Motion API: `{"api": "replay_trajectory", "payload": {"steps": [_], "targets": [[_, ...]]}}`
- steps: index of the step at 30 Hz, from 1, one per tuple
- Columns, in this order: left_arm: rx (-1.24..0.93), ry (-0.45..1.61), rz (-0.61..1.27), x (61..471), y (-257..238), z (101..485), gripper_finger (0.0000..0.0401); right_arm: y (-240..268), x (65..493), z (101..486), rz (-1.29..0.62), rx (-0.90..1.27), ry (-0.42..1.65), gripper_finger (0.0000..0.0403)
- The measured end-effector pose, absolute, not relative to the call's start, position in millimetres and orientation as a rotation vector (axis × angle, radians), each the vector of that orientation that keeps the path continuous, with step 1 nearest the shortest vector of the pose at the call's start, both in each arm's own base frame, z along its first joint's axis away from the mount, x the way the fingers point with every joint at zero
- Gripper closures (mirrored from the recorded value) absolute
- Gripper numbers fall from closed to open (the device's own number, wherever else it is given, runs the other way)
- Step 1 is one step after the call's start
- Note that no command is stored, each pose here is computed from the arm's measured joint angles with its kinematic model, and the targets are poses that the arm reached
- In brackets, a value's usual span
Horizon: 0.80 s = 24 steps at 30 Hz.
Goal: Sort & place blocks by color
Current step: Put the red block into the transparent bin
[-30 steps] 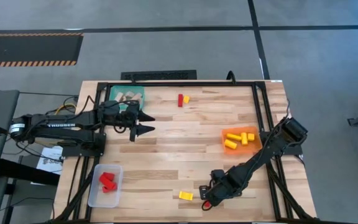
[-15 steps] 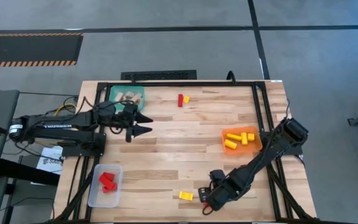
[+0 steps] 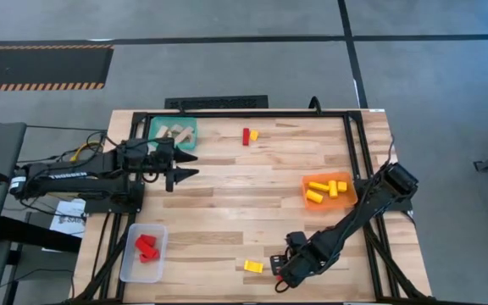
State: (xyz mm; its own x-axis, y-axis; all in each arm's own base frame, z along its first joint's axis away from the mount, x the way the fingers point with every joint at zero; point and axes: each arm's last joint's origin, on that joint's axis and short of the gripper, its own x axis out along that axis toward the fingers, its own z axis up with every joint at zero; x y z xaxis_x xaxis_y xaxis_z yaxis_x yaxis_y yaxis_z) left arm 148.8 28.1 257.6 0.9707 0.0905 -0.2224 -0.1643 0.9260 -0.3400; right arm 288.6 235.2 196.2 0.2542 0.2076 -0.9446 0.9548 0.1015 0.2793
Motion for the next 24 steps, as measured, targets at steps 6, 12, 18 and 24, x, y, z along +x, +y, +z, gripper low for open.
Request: {"api": "replay_trajectory", "payload": {"steps": [6,12,18,24], "targets": [[-0.318,0.153,0.176,148,34,262,0.0150,233,290,195,-0.835,1.367,1.197,0.0148],[-0.316,0.120,0.180,145,46,265,0.0150,236,287,195,-0.852,1.386,1.195,0.0148],[-0.328,0.140,0.216,146,61,261,0.0150,238,285,195,-0.861,1.400,1.215,0.0148],[-0.341,0.113,0.155,156,71,260,0.0150,242,290,186,-0.840,1.411,1.224,0.0148]]}}
